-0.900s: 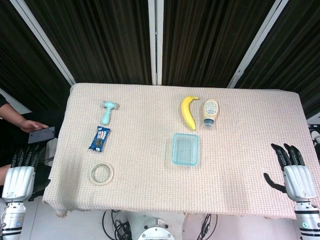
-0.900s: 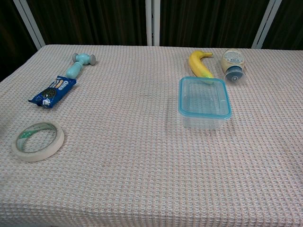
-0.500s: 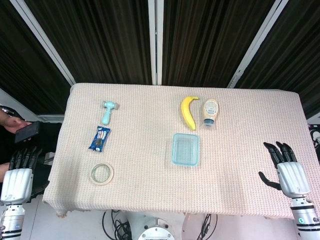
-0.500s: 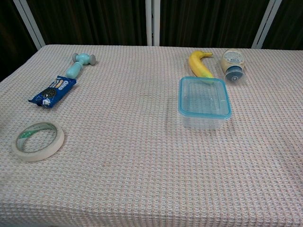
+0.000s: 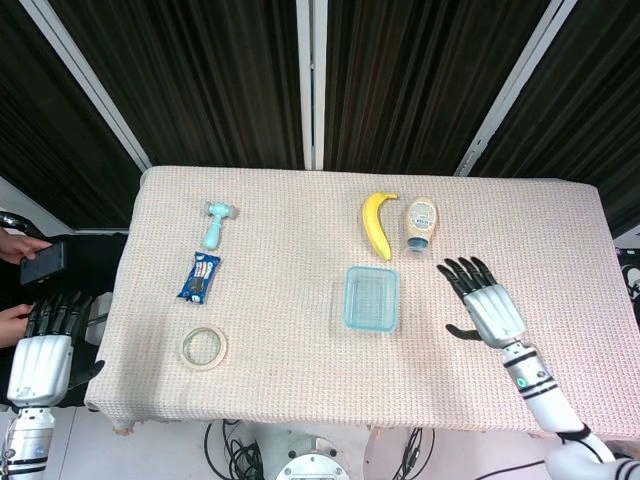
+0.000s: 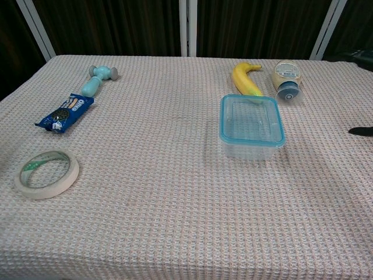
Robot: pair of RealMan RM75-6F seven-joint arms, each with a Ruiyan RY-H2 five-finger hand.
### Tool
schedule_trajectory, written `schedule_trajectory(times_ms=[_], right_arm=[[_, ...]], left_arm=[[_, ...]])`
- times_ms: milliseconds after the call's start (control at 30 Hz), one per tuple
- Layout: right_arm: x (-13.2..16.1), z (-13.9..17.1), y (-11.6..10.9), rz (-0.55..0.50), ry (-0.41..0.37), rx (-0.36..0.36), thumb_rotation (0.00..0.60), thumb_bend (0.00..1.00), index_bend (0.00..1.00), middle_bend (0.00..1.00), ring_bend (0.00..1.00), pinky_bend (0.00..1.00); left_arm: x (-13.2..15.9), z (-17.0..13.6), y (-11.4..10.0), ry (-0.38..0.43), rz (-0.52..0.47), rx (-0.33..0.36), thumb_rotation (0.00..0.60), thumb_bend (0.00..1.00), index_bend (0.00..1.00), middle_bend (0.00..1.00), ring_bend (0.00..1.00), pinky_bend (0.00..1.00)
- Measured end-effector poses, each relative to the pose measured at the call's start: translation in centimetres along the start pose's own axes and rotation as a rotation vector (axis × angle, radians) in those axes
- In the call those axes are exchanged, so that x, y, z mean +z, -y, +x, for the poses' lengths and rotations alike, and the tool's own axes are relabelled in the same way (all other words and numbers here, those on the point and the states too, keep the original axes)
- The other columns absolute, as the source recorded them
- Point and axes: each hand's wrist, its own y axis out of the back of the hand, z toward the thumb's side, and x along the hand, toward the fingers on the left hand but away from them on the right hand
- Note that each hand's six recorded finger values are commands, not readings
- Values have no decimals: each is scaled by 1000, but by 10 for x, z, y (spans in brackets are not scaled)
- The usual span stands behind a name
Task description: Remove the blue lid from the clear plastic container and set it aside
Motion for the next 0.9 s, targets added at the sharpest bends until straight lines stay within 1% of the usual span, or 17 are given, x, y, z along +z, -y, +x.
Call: schedule_trajectory(times_ms=[133,300,433,500,633,733,900], right_arm=[[23,-37,17,23,-65,15,600,26,0,0,0,0],[54,-68,31,28,-140,3,600,26,0,0,0,0],[90,-91,40,22,-224,-13,600,26,0,0,0,0],[107,-102,43,23,-260,-23,600,26,0,0,0,0],[151,-125,47,13,-335,-44,600,26,0,0,0,0],[181,-141,50,5,-375,-51,600,26,0,0,0,0],[217,-160,55,3,-420,-48,600,26,0,0,0,0]], left_arm=[[2,4,1,11,5,-11,600,61,108,54,0,0],[2,9,3,17,0,-18,600,62,108,54,0,0],[1,11,4,22,0,-22,600,61,108,54,0,0],[0,12,5,26,0,-25,600,61,108,53,0,0],[-1,13,6,32,0,-32,600,62,110,53,0,0],[-2,12,6,32,-4,-33,600,62,110,53,0,0],[0,14,6,46,-1,-40,600,62,110,53,0,0]])
